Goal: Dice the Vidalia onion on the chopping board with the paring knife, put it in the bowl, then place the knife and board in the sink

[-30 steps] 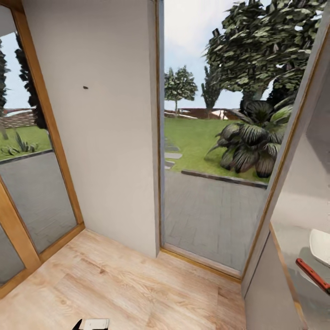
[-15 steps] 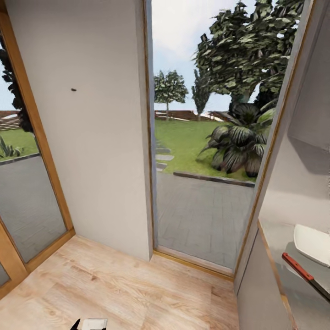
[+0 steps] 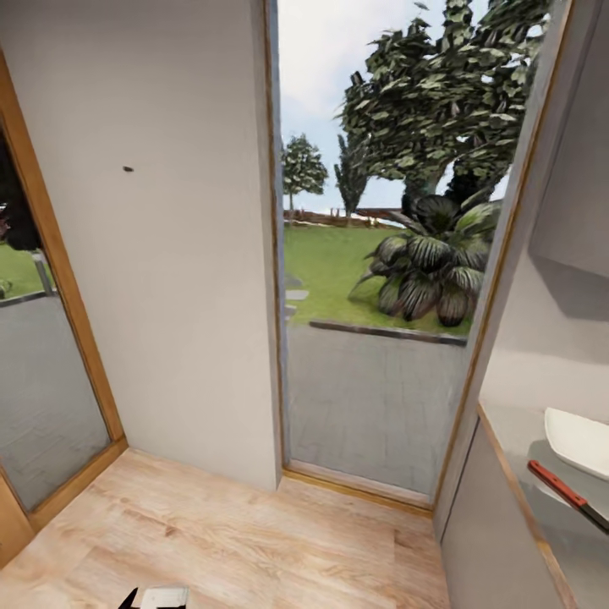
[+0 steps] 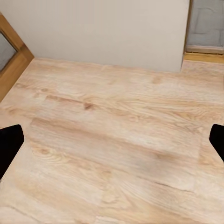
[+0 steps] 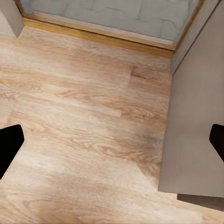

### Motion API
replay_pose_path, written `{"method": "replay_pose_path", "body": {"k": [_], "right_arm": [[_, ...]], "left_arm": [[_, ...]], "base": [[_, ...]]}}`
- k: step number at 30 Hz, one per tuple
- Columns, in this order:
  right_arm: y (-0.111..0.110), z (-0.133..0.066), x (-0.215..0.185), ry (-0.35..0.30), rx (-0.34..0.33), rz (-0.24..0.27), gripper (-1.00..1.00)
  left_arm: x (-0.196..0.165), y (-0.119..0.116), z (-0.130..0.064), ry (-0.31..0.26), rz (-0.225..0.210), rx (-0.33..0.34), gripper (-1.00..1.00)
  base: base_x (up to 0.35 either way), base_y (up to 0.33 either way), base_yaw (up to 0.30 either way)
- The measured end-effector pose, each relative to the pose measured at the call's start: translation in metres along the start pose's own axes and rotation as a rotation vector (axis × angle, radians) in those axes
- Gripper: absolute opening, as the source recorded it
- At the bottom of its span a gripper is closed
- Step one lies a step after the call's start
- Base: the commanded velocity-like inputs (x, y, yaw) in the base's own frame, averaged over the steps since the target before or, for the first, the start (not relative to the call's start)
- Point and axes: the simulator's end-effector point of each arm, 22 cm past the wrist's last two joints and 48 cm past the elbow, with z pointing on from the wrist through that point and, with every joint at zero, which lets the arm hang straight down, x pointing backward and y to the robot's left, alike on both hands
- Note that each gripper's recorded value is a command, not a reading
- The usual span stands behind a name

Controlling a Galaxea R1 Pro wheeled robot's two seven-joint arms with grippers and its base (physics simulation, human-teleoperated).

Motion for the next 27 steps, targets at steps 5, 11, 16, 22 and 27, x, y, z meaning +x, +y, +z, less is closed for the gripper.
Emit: {"method": "replay_pose_path", "body": {"k": [5, 11, 16, 22, 27], "right_arm": [[0.000, 0.000, -0.002, -0.005, 0.000, 0.000, 1.00], [-0.001, 0.000, -0.005, -0.011, 0.001, 0.001, 1.00], [-0.001, -0.001, -0.008, -0.017, 0.001, 0.000, 1.00], [-0.001, -0.001, -0.011, -0.024, 0.001, 0.001, 1.00], [-0.001, -0.001, -0.013, -0.029, 0.001, 0.001, 1.00]], "left_arm": [[-0.001, 0.001, 0.000, -0.004, 0.000, -0.001, 1.00], [-0.004, 0.001, -0.001, -0.010, 0.000, -0.002, 1.00], [-0.007, 0.002, -0.001, -0.014, -0.001, -0.002, 1.00], [-0.009, 0.002, -0.001, -0.019, -0.003, -0.003, 1.00], [-0.012, 0.001, -0.001, -0.025, -0.005, -0.003, 1.00]], "base": [[0.188, 0.249, -0.148], [0.246, 0.203, -0.162], [0.222, 0.142, -0.166], [0.048, 0.027, -0.166], [0.006, 0.003, -0.166]]}}
